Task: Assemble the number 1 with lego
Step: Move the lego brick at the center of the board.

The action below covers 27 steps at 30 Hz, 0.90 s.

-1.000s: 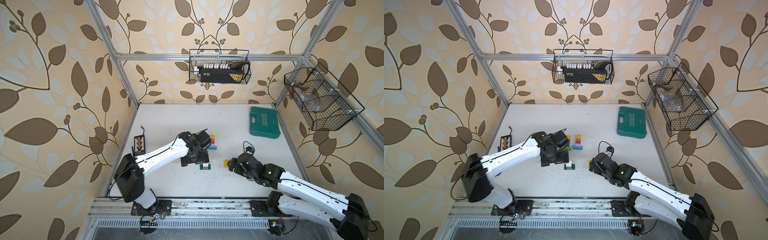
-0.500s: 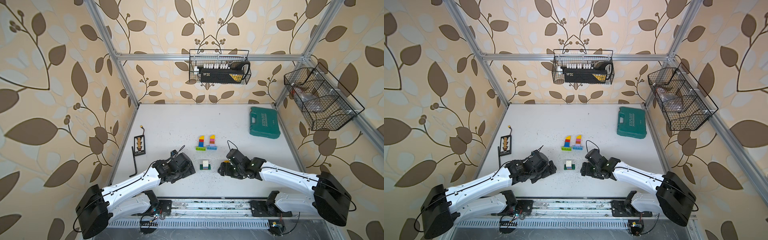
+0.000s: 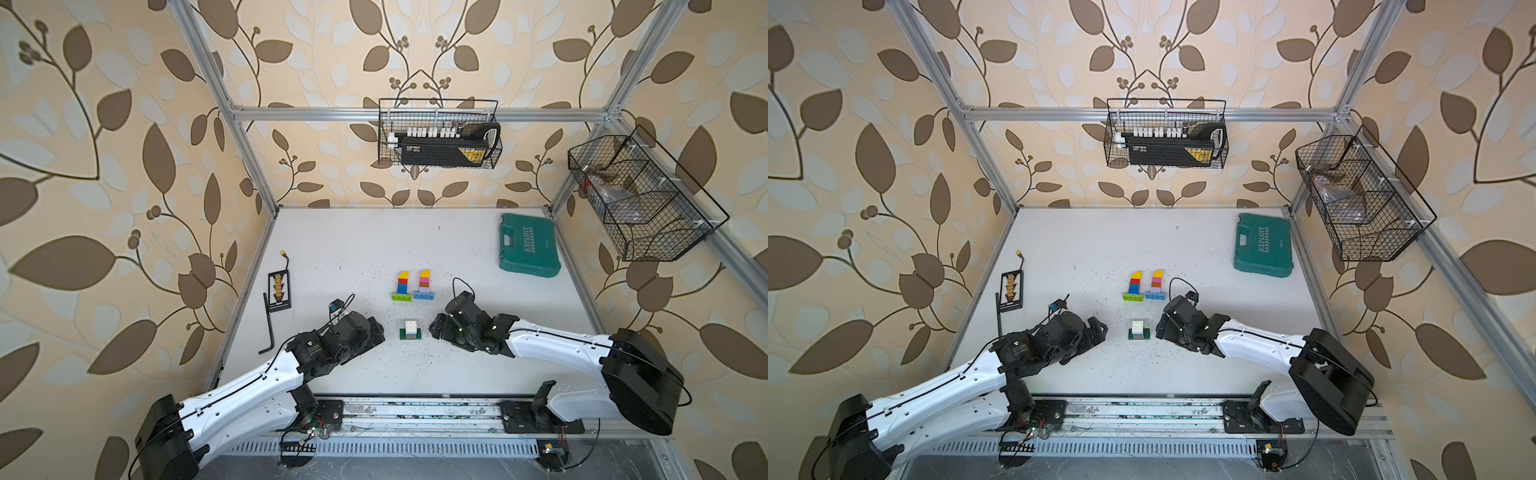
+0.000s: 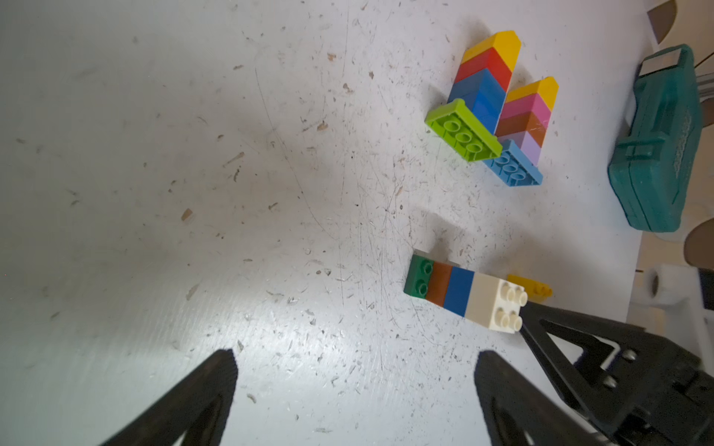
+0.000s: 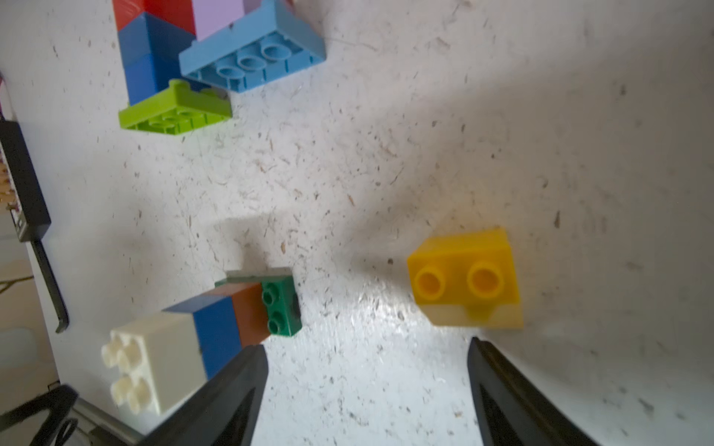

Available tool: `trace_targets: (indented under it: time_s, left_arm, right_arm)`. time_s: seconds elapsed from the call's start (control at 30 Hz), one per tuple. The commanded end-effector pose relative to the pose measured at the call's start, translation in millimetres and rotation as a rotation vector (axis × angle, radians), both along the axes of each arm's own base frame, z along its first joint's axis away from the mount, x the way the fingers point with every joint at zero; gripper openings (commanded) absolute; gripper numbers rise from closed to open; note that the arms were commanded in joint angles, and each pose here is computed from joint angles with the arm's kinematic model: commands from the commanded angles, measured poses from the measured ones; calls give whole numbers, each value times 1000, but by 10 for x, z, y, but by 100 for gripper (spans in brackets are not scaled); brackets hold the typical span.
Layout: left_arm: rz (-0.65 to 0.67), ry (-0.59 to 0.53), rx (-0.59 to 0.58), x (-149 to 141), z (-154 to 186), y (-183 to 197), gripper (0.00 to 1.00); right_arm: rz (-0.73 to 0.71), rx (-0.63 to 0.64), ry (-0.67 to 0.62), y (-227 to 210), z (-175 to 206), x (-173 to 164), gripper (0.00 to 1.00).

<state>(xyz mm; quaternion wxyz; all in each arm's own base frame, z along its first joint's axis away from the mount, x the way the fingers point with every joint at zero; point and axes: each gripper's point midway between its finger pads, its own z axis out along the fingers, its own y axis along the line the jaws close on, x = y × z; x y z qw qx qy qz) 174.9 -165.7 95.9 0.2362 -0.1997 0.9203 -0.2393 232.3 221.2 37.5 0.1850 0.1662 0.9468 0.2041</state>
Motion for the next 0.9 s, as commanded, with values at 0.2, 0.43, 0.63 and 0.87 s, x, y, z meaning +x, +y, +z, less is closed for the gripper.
trace_targets:
  time_s: [0.2, 0.43, 0.63, 0.87]
  left_arm:
    - [48, -57, -6, 36, 11, 122, 99]
    - [34, -61, 1, 34, 27, 118, 99]
    - [27, -64, -8, 39, 21, 93, 99]
    - [18, -56, 3, 48, 0, 70, 99]
  right_arm:
    - [-64, 50, 18, 174, -37, 409, 84]
    - [-71, 14, -17, -16, 212, 571, 84]
    - [139, -126, -56, -249, 468, 597, 86]
    - [375, -186, -27, -250, 392, 803, 87]
